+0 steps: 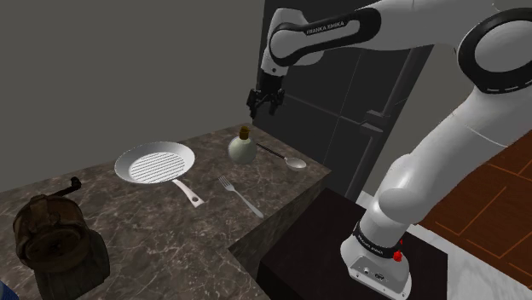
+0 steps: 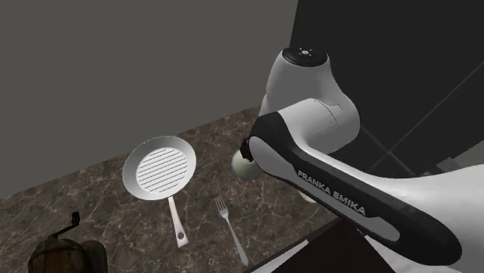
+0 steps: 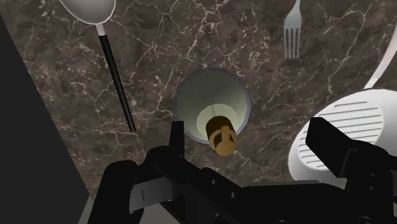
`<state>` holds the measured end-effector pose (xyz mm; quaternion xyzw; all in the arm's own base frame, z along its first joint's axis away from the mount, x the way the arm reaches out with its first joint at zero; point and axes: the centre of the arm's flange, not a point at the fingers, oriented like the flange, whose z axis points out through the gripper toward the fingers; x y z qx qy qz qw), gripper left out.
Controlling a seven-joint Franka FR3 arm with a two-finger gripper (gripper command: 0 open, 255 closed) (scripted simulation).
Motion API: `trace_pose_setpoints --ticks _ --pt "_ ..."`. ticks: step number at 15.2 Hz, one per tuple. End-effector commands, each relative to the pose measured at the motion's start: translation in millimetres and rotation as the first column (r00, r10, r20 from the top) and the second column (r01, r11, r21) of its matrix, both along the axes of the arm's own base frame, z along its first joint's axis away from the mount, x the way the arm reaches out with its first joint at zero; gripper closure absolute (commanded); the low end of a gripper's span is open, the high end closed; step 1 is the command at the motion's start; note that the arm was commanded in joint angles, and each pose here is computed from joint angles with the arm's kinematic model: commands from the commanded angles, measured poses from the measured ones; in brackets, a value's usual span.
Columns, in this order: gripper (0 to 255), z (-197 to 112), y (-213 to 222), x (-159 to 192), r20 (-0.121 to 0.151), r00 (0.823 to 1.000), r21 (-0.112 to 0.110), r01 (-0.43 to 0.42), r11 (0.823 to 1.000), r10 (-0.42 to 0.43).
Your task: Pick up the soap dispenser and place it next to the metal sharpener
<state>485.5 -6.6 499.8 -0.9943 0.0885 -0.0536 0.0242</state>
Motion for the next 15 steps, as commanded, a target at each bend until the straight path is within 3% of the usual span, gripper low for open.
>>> trace_pose_setpoints --ticks 1,7,15 --pt "0 -20 0 18 -0.006 1.000 -0.002 0.003 1.000 -0.003" --pt "0 -74 -3 78 -0.027 1.000 -0.009 0.011 1.000 -0.011" --pt "0 -117 -2 83 -0.027 1.000 -0.009 0.011 1.000 -0.011"
